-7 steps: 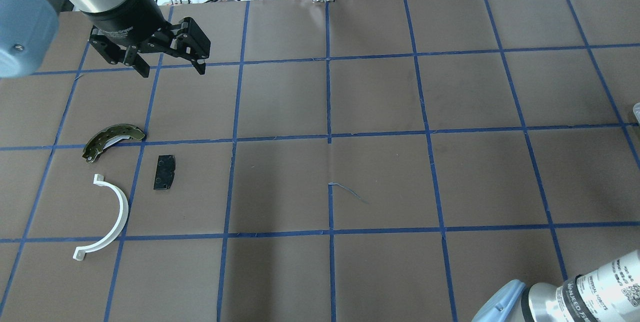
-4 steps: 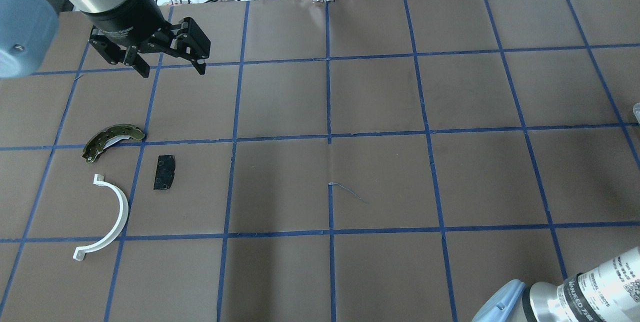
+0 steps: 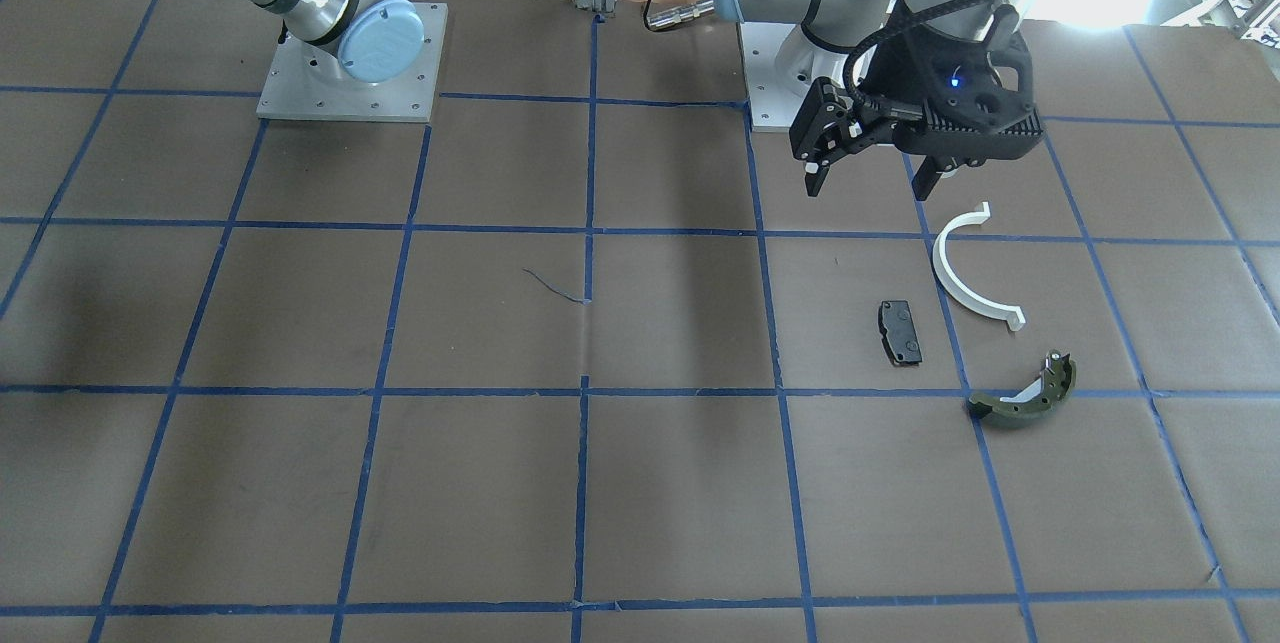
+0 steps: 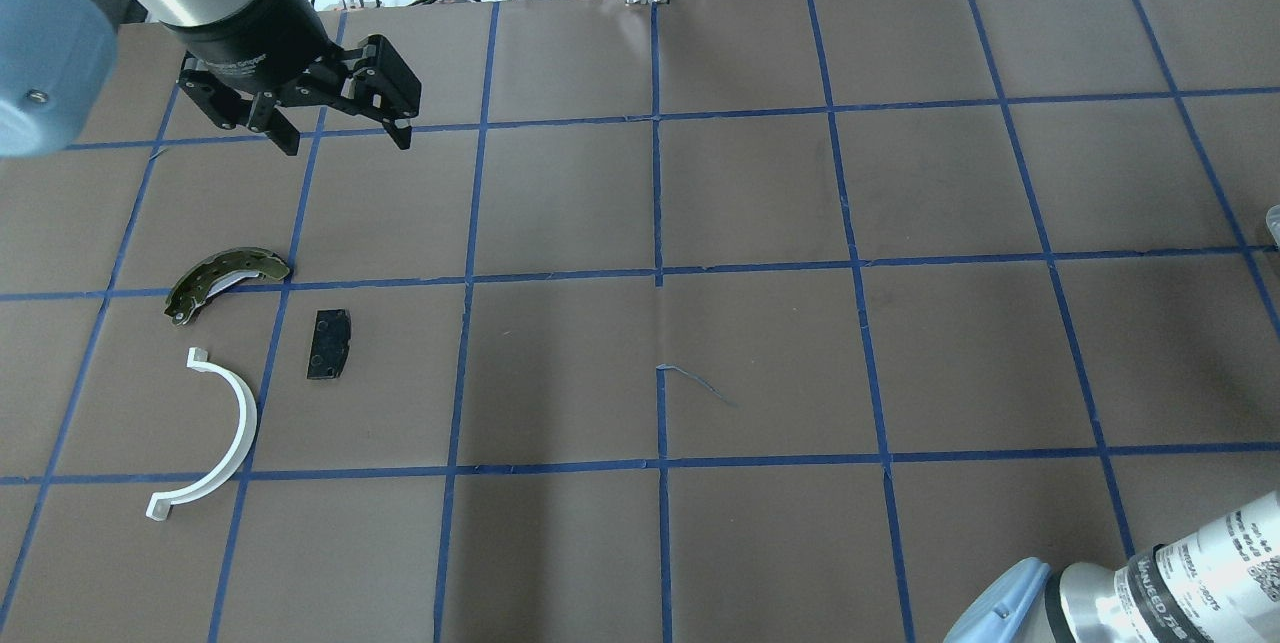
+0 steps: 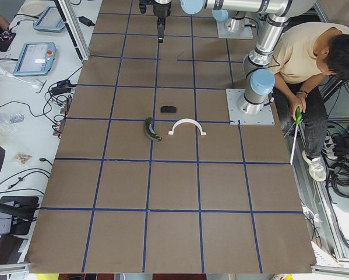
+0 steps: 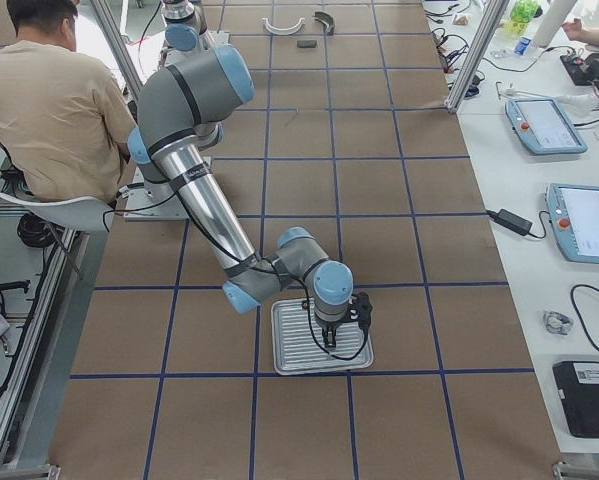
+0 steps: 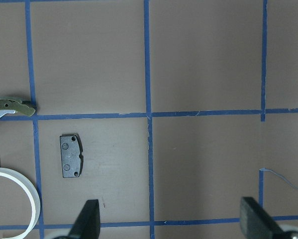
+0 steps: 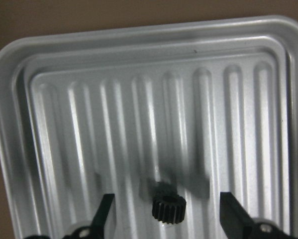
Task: Place bearing gear from tray to pile
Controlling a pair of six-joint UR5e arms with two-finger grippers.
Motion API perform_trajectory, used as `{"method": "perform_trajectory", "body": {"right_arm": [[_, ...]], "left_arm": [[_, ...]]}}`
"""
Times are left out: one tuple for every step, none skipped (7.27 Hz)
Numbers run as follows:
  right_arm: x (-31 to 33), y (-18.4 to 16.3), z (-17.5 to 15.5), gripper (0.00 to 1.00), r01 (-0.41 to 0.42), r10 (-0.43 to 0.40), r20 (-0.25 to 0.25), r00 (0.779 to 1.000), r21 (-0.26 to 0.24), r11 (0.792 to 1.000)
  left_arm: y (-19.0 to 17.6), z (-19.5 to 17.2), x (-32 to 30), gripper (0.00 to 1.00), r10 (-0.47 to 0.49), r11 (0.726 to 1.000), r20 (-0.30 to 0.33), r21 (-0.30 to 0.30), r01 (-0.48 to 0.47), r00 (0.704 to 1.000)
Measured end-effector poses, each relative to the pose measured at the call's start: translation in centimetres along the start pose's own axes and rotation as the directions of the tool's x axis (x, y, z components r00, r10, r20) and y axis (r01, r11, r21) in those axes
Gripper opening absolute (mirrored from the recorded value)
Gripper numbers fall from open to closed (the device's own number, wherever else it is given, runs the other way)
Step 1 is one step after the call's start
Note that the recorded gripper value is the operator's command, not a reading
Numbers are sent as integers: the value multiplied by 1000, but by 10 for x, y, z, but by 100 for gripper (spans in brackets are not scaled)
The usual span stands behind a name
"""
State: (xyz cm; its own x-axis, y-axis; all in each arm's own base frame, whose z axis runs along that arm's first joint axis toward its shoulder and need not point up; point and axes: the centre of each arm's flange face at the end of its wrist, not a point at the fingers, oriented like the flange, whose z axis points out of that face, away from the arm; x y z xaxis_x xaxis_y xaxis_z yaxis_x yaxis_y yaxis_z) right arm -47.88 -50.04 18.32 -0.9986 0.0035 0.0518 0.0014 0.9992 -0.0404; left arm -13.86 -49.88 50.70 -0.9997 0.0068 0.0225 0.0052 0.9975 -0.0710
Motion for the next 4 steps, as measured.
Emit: {"method": "perform_trajectory", "body": {"right_arm": [[0, 0, 3, 49, 1, -1, 4, 1000, 0, 1000], [0, -1, 4, 41, 2, -2, 6, 1000, 0, 1000], [1, -1, 5, 24, 4, -4, 7, 1000, -1, 1000], [0, 0, 6, 16, 5, -5, 9, 1000, -3, 1000]], "left_arm": [[0, 0, 0, 100, 0, 1000, 0, 0, 0, 1000], [0, 0, 0, 100, 0, 1000, 0, 0, 0, 1000], [0, 0, 0, 100, 0, 1000, 0, -1, 0, 1000], [0, 1, 0, 100, 0, 1000, 0, -1, 0, 1000]]}}
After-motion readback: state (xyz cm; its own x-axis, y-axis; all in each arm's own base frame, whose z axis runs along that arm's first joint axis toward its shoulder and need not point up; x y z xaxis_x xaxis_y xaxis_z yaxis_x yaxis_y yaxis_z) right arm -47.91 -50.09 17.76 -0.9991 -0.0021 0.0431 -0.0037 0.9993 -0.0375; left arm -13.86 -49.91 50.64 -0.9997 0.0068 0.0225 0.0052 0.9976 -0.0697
